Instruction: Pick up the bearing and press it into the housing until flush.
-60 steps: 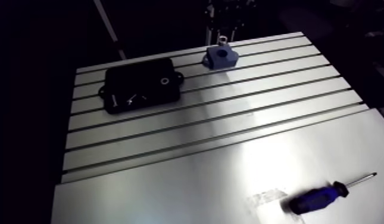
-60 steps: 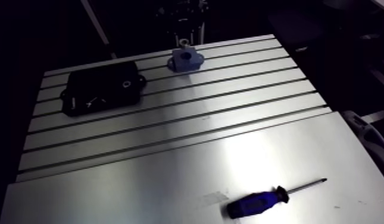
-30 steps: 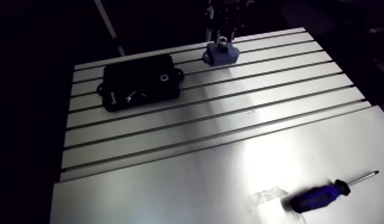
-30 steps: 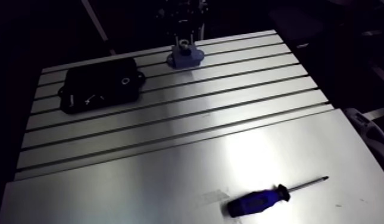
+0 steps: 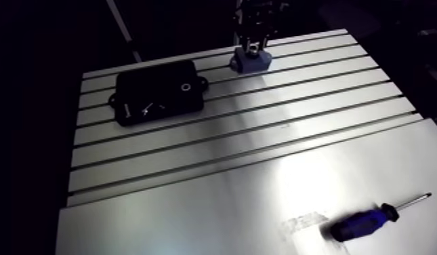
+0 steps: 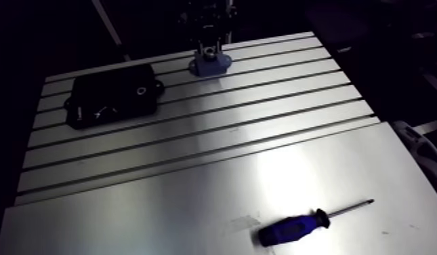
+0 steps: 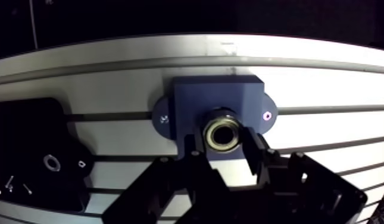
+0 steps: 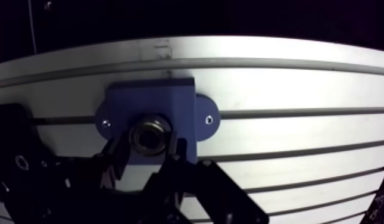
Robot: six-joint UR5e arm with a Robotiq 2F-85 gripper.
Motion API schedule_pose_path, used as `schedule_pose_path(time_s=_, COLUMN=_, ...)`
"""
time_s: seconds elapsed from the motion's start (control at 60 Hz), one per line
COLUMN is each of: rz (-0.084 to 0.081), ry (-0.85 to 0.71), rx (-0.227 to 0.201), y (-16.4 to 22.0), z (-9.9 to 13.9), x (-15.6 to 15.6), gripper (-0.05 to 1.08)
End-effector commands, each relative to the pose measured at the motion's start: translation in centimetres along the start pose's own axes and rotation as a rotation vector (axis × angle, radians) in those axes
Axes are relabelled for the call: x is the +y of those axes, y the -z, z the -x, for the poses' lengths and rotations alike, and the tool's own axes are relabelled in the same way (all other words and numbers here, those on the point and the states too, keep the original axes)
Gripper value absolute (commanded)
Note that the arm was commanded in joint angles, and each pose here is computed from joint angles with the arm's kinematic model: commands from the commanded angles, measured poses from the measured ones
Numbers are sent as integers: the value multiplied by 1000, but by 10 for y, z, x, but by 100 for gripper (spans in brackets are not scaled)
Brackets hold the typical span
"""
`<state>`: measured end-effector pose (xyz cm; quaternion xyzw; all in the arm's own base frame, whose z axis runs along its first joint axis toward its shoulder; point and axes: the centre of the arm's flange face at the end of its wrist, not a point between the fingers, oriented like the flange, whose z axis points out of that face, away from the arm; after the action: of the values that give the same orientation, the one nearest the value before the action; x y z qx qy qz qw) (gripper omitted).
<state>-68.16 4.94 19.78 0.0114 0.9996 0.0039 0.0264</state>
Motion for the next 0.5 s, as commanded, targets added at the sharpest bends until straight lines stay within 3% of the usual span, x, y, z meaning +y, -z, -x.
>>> schedule_pose_path(time_s=0.017, rz=-1, ry=0, rx=-10, y=-6, z=0, x=1, gripper=59)
schedule_pose_path(time_s=0.5, rz=3, ry=-1, rx=8, y=-4, z=-2, x=3, gripper=60)
